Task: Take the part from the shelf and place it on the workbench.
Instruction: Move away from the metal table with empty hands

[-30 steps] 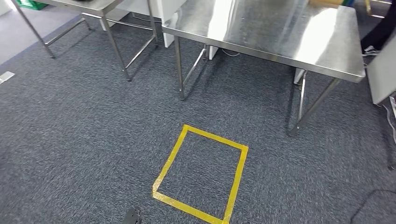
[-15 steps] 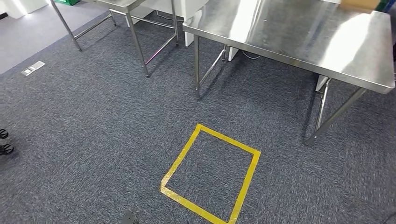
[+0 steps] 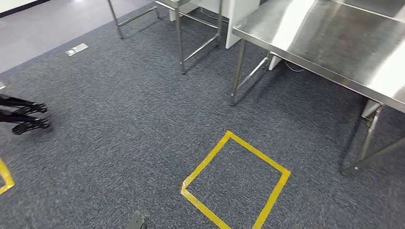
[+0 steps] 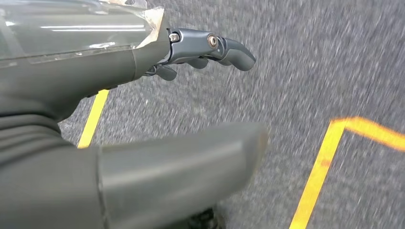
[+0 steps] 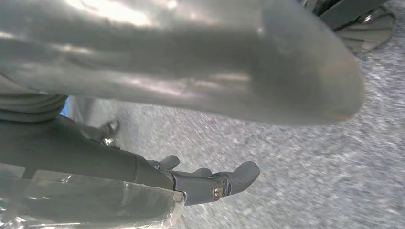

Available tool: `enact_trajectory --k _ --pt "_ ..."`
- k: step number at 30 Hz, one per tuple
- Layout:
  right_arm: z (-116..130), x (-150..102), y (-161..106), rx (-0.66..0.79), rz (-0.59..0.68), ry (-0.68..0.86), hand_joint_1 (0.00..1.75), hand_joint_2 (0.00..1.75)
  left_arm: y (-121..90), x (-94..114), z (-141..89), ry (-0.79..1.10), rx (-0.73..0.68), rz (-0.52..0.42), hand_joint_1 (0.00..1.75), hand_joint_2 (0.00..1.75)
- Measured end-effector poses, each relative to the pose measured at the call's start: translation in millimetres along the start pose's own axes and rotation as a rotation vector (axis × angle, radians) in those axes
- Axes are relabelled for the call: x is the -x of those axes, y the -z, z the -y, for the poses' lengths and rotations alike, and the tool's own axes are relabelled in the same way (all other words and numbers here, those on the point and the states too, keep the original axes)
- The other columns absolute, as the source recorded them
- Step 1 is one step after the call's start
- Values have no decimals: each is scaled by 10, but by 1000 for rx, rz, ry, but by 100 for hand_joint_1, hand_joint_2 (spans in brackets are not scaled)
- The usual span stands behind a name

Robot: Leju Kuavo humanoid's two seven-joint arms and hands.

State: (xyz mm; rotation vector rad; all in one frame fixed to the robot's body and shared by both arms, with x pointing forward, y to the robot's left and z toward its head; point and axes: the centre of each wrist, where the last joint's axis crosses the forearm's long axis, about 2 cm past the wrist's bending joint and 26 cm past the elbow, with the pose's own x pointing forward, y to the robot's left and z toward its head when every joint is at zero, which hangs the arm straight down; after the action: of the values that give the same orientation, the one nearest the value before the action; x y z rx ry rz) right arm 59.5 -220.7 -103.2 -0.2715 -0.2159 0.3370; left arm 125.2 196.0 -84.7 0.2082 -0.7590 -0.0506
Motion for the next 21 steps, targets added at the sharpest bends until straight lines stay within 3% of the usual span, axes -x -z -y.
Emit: enact_trajectory --k 4,10,21 --pt "-8 -33 -4 -1 3 20 0 0 -8 -17 24 44 -30 17 0 175" --pt "-19 -295 -20 -36 41 31 0 0 59 -102 -37 87 -57 22 0 175" --pt "73 -567 -10 -52 61 -11 0 0 43 -36 -74 43 -88 32 0 175"
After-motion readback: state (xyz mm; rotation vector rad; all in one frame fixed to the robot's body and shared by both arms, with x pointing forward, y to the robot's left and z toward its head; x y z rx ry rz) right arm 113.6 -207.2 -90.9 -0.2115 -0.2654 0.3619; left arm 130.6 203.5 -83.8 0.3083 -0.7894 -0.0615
